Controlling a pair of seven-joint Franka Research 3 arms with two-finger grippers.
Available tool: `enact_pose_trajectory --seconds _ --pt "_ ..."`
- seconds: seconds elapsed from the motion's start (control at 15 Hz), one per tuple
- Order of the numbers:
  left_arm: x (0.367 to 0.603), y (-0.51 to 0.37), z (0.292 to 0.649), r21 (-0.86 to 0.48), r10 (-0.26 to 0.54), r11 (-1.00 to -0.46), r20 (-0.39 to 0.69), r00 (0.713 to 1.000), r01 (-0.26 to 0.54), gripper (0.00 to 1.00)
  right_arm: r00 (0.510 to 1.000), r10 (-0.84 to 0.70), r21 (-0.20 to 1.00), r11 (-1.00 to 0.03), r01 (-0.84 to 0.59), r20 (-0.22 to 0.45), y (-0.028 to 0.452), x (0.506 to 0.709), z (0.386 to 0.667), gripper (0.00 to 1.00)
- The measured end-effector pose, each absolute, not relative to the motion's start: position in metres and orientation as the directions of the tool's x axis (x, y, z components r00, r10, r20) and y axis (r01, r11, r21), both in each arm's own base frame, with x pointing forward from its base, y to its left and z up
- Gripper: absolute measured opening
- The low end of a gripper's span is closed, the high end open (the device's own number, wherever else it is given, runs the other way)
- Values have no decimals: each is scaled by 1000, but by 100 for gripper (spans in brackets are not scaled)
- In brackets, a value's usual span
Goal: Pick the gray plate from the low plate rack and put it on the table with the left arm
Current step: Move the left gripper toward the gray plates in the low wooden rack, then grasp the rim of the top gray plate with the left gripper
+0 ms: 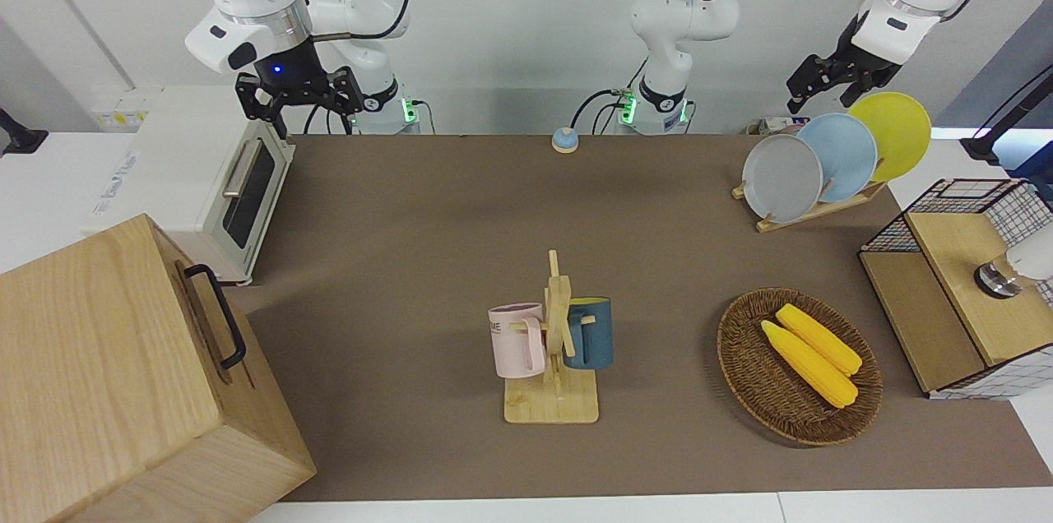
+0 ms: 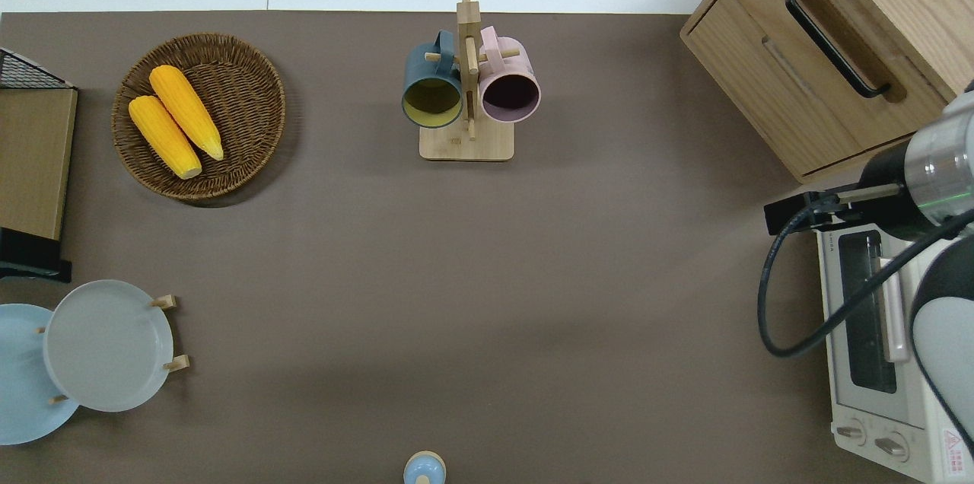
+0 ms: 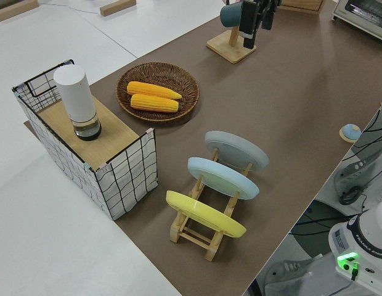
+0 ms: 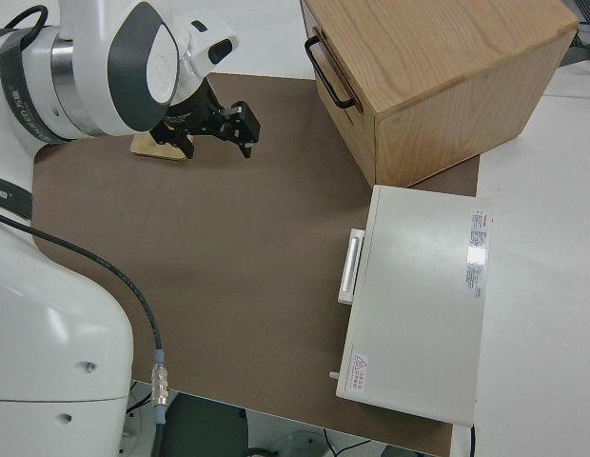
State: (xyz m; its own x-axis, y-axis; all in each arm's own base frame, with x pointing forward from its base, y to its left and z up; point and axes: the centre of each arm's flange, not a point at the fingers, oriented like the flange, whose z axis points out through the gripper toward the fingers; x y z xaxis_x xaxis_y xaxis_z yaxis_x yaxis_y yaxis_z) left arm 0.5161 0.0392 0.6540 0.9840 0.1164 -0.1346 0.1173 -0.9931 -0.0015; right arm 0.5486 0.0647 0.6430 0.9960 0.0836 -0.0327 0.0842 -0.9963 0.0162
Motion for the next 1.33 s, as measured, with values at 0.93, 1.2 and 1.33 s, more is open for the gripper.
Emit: enact_pose_trajectory --seconds 0.93,1.2,1.33 --pt "510 67 534 -195 122 -977 -184 975 85 99 996 84 16 -996 84 -33 65 549 643 99" --pt "491 80 493 -301 115 -953 -254 960 34 99 996 84 16 -996 84 -33 65 549 643 99" --pt "485 80 475 -318 114 -948 -291 950 17 99 996 84 16 -996 84 -33 65 549 643 99"
